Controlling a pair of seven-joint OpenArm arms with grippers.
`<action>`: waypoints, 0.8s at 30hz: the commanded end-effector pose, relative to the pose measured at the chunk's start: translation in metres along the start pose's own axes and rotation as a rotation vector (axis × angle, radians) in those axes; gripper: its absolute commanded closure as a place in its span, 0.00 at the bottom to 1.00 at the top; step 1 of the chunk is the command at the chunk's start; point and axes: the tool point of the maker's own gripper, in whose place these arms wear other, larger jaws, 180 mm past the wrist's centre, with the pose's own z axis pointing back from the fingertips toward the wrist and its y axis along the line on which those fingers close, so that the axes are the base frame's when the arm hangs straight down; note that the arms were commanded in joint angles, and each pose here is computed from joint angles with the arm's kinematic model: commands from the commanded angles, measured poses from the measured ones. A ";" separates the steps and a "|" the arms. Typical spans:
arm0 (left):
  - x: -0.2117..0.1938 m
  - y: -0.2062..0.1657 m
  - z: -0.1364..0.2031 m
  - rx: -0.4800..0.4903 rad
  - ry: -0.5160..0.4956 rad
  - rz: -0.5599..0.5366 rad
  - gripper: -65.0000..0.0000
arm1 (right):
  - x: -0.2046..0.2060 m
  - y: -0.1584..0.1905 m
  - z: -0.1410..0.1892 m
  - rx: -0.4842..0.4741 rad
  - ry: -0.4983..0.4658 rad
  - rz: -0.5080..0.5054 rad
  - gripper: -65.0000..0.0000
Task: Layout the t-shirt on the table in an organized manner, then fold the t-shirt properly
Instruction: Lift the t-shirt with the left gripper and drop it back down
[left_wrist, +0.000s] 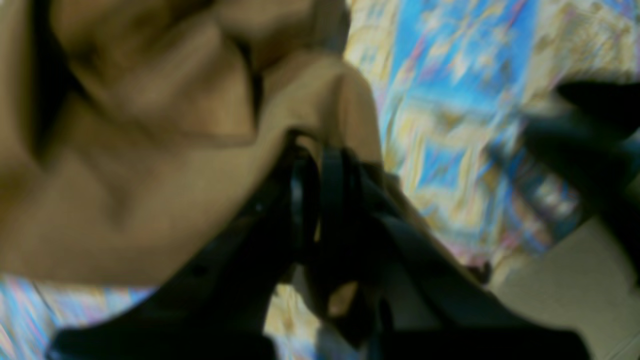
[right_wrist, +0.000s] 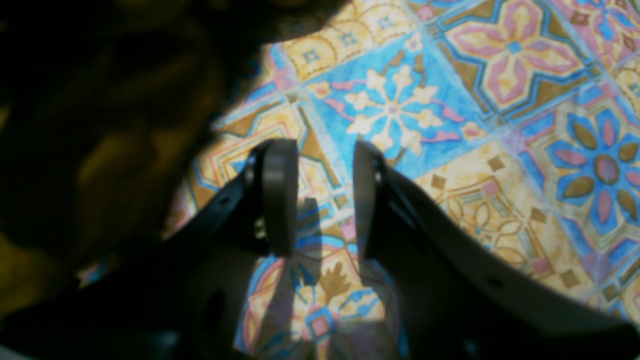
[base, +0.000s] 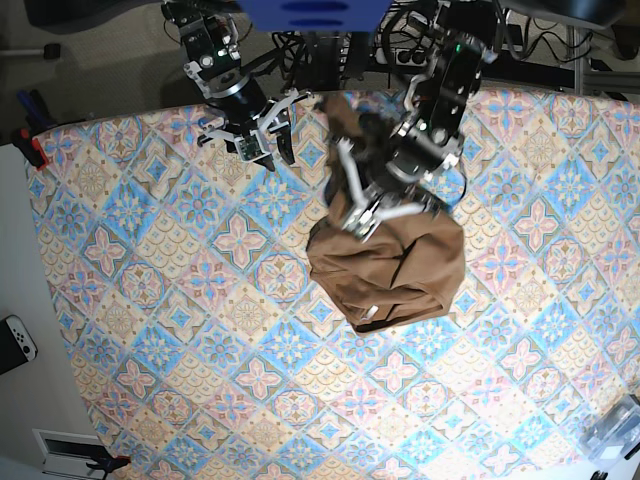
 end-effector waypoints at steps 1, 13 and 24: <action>0.025 0.000 0.004 0.008 -0.079 -0.004 1.00 | 0.011 0.000 0.001 0.003 -0.043 -0.002 0.72; 0.072 -0.080 -0.006 -0.156 -0.026 -0.225 1.00 | 0.002 -0.084 0.012 -0.238 -0.030 -0.043 0.73; -0.002 -0.045 0.005 -0.093 0.117 -0.234 0.90 | -0.021 -0.095 0.013 -0.266 0.029 -0.058 0.73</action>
